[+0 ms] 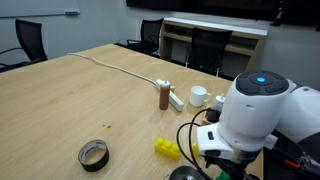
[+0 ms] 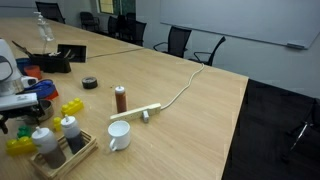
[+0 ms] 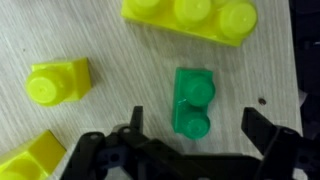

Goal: Pick the green block on the table and put it on top of the blue block

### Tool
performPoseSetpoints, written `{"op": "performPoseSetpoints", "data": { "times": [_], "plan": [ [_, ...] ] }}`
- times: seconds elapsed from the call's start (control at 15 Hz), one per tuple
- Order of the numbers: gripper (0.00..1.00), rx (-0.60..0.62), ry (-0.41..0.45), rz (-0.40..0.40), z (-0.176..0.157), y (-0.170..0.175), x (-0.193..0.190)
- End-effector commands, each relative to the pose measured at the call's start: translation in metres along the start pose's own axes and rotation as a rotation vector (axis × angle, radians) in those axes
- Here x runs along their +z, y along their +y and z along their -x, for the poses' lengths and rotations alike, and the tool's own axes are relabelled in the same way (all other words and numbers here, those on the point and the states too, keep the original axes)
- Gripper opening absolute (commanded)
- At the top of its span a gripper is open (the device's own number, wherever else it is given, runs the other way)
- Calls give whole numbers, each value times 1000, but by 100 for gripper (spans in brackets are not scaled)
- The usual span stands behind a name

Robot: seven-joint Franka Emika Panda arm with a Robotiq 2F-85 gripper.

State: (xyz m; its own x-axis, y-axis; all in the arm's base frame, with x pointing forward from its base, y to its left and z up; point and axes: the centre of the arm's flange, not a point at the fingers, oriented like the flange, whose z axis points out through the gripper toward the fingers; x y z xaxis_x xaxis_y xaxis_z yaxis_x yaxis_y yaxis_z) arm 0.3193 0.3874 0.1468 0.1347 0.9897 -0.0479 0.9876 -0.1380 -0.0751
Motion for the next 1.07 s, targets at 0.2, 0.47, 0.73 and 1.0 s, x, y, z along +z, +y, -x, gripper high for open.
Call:
{"op": "performPoseSetpoints", "data": {
  "times": [0.2,0.47,0.73,1.0],
  "plan": [
    [100,97,4,115,-7,-12,6],
    [86,144,10,120,-4,-13,9],
    [52,162,15,106,-1,-11,11],
    [23,175,20,108,0,-12,8]
  ]
}}
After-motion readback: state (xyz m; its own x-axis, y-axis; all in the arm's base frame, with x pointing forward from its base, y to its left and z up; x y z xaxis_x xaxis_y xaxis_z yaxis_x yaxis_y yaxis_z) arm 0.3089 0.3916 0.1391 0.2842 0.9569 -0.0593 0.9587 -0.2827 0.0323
